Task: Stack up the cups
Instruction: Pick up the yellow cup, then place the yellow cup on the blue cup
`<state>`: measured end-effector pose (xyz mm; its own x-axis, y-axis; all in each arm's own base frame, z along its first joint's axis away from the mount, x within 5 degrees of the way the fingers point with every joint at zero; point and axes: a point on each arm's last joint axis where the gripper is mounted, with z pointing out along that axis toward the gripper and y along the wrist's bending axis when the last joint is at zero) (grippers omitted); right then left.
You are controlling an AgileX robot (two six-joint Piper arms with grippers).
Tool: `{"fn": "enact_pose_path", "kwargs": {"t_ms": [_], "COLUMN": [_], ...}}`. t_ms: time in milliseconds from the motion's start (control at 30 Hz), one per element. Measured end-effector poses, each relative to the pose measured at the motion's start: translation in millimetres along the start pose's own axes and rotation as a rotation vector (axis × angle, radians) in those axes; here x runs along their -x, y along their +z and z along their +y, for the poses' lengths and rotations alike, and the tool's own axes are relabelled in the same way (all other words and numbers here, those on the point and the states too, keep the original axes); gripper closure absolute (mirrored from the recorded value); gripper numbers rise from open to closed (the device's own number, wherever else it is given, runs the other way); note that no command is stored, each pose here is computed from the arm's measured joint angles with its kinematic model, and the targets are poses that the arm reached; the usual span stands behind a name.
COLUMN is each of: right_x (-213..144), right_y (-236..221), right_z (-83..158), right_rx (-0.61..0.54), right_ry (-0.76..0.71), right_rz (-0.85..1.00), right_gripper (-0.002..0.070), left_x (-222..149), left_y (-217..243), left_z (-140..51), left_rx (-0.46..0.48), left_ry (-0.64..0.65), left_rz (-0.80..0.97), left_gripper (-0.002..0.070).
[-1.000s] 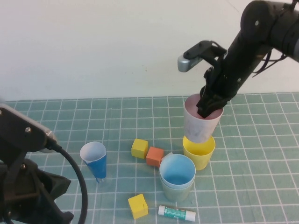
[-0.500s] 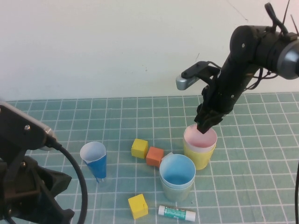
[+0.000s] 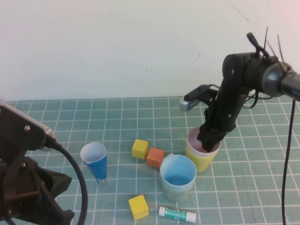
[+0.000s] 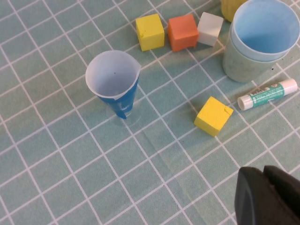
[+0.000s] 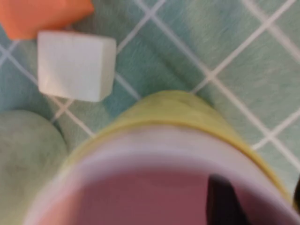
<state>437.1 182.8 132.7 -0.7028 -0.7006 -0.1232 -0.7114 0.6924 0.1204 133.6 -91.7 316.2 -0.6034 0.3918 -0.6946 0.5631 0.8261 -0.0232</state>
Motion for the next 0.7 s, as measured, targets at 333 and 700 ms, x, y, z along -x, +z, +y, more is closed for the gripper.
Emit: {"fn": "enact_pose_path", "kwargs": {"t_ms": [333,700], "right_x": [-7.3,-11.4], "right_y": [-18.2,-165.9], "right_z": [0.9,65.3], "right_rx": [-0.027,-0.101], "right_ry": [-0.050,-0.213], "right_rz": [0.073,-0.193], "right_gripper": [0.0591,0.0591], "left_x": [-0.6,0.3], "left_y": [0.0,0.0], "left_z": [0.0,0.0], "left_rx": [0.000,0.000], "left_ry": [-0.002,-0.002], "left_rz": [0.007,-0.003], "left_gripper": [0.0675,0.0675]}}
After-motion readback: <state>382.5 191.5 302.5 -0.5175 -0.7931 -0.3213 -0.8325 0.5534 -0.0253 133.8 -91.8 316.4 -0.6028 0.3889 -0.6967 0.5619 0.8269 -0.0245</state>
